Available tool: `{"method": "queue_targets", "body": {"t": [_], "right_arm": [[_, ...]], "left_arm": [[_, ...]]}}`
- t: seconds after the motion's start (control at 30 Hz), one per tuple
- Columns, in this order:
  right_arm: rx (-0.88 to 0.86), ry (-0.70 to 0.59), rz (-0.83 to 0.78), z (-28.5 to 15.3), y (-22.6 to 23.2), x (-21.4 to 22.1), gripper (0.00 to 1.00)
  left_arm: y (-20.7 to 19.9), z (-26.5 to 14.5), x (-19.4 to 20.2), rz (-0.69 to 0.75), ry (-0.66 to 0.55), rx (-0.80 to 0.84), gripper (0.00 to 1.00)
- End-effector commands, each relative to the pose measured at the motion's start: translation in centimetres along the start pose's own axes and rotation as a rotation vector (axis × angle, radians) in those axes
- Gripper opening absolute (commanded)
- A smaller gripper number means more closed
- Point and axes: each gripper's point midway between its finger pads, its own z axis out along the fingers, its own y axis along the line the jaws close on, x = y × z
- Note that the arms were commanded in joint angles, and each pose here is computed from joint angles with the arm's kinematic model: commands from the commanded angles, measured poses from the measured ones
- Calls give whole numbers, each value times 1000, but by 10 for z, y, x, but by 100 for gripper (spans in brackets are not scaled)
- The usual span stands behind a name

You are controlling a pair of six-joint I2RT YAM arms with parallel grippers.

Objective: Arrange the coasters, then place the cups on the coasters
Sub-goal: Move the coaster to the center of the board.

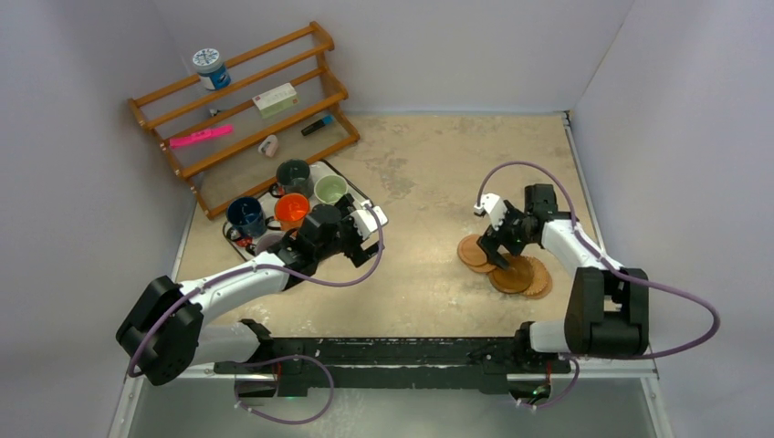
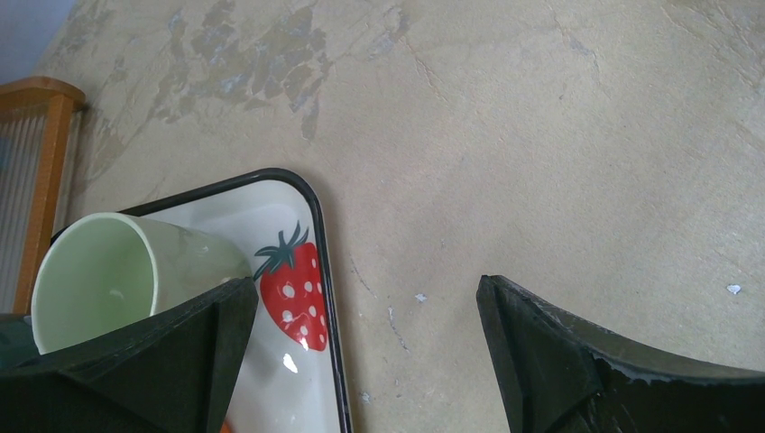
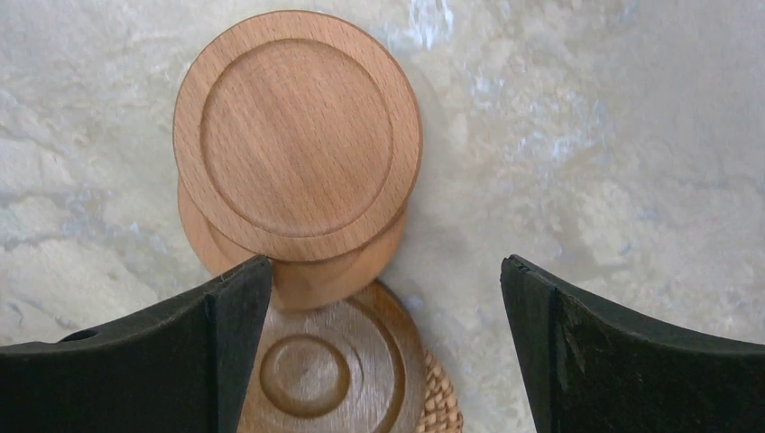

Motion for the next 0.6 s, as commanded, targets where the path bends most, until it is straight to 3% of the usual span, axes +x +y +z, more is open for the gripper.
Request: {"method": "queue_targets", "body": {"t": [0.0, 0.23, 0.57], "right_arm": [[40, -29, 10, 10, -11, -23, 99], [49, -19, -30, 33, -5, -42, 99], [97, -115, -41, 38, -15, -78, 99]], "left_arm": [[4, 2, -3, 9, -24, -19, 100], [5, 2, -3, 11, -26, -20, 100], [5, 5, 1, 17, -12, -27, 100]]}}
